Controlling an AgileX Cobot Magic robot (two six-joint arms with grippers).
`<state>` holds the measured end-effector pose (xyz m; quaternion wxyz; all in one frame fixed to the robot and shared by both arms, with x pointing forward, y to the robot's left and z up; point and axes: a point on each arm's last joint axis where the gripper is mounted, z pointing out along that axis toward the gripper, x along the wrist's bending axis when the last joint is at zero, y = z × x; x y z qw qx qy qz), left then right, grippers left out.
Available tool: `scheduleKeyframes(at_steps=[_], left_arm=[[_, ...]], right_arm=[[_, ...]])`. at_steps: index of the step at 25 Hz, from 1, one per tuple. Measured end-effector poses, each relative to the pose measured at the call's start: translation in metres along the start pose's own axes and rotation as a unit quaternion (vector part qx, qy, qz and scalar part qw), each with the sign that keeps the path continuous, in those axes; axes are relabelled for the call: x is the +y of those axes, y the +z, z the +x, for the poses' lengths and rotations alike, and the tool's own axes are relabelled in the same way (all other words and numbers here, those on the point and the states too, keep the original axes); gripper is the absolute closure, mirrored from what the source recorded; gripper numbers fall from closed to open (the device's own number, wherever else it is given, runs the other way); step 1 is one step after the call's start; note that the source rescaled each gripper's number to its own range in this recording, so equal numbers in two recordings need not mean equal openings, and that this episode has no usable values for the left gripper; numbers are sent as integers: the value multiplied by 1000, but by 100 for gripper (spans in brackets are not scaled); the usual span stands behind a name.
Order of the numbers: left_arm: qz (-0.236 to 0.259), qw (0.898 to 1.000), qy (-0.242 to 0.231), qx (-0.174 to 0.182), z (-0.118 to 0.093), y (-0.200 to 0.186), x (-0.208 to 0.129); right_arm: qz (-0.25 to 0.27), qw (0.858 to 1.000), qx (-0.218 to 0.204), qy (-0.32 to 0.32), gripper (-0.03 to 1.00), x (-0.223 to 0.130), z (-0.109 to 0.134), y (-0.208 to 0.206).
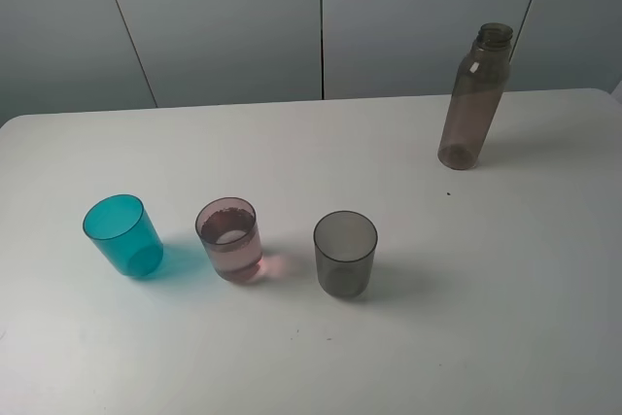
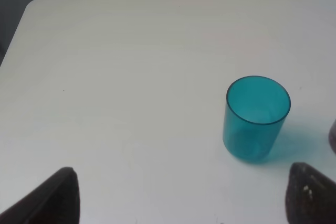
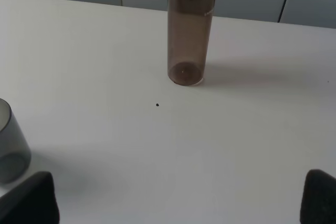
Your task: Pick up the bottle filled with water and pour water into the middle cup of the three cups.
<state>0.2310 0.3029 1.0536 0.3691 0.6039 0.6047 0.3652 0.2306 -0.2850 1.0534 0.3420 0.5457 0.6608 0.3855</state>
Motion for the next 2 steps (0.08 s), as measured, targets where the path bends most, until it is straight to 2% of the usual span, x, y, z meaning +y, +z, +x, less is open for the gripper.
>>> scheduleKeyframes(at_steps=[2], left_arm=[[0,1000,0,0,0,0,0]], right_arm=[[0,1000,0,0,-3,0,0,0]])
